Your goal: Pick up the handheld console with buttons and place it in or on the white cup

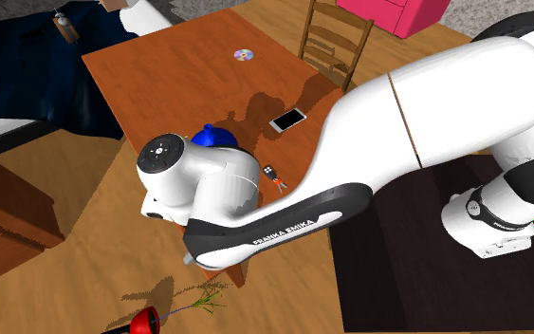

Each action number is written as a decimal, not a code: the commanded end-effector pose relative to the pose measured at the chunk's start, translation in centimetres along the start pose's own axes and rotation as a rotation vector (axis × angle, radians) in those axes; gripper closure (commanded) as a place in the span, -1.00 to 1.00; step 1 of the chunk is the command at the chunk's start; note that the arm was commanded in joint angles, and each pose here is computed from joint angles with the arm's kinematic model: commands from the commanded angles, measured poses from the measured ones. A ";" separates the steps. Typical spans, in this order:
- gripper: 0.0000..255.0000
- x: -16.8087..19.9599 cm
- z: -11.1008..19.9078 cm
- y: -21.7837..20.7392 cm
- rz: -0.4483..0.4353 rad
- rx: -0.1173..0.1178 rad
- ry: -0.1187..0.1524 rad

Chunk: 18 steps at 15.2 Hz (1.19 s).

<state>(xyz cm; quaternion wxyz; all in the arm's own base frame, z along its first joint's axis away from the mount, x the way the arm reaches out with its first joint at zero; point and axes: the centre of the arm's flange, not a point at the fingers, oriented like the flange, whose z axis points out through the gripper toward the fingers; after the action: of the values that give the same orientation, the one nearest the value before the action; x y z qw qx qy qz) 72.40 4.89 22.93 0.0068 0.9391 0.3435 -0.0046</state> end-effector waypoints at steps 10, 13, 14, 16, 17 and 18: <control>-1.00 0.0 -4.0 0.0 0.000 0.000 0.000; -1.00 0.0 -5.0 0.0 0.000 0.000 0.000; -1.00 0.0 -5.0 0.0 0.000 0.000 0.000; -1.00 0.0 -5.0 0.0 0.000 0.000 0.000; -1.00 0.0 -5.0 0.0 0.000 0.000 0.000; -1.00 0.0 -5.0 0.0 0.000 0.000 0.000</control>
<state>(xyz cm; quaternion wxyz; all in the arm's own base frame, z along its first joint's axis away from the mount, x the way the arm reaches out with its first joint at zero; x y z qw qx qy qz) 72.42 4.99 27.91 0.0068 0.9391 0.3435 -0.0045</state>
